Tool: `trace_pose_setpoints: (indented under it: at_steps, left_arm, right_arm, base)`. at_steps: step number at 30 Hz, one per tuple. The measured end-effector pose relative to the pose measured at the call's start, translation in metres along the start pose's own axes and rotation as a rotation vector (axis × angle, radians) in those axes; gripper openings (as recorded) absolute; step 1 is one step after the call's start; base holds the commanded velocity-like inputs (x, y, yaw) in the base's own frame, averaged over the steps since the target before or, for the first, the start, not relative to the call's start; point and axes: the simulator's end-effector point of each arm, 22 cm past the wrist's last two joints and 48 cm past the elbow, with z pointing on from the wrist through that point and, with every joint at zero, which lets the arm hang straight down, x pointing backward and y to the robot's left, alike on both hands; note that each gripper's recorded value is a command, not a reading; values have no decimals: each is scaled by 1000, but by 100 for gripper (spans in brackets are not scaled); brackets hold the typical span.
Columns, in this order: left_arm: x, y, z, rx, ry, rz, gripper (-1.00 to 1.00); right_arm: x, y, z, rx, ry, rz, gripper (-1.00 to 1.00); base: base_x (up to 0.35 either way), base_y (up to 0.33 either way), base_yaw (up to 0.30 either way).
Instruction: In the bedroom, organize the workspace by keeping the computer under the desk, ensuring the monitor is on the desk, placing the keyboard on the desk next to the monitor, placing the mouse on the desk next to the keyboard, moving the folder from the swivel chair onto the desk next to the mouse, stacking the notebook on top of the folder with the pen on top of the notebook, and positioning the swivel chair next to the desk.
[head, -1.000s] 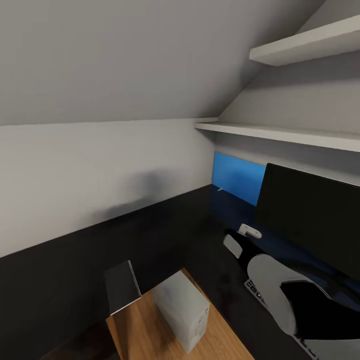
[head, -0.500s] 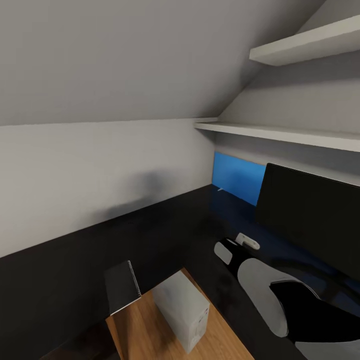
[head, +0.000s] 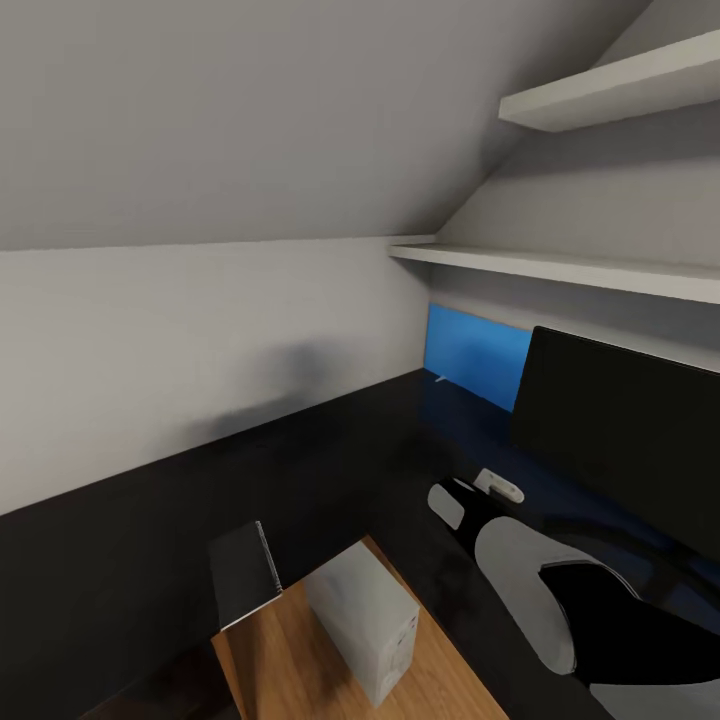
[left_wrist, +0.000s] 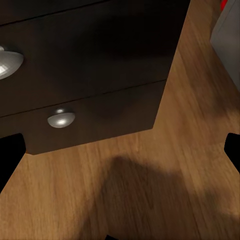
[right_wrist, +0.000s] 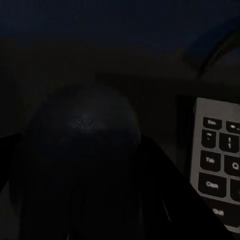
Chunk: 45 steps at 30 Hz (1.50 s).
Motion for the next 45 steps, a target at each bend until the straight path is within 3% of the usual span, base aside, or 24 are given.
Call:
trace_pose_setpoints:
  at_steps: [13,40,41,45]
  left_arm:
    - [0,0,0,0,0,0,100]
    - [23,-3,26,0,-1,0,100]
    - [23,-3,26,0,-1,0,100]
    - [23,-3,26,0,-1,0,100]
  right_arm:
    - [0,0,1,0,0,0,-100]
    - [26,-2,23,0,-3,2,-100]
    - [26,-2,23,0,-3,2,100]
    - [26,-2,23,0,-4,7,100]
  base:
    - [0,0,0]
    - [0,0,0]
    - [0,0,0]
    - [0,0,0]
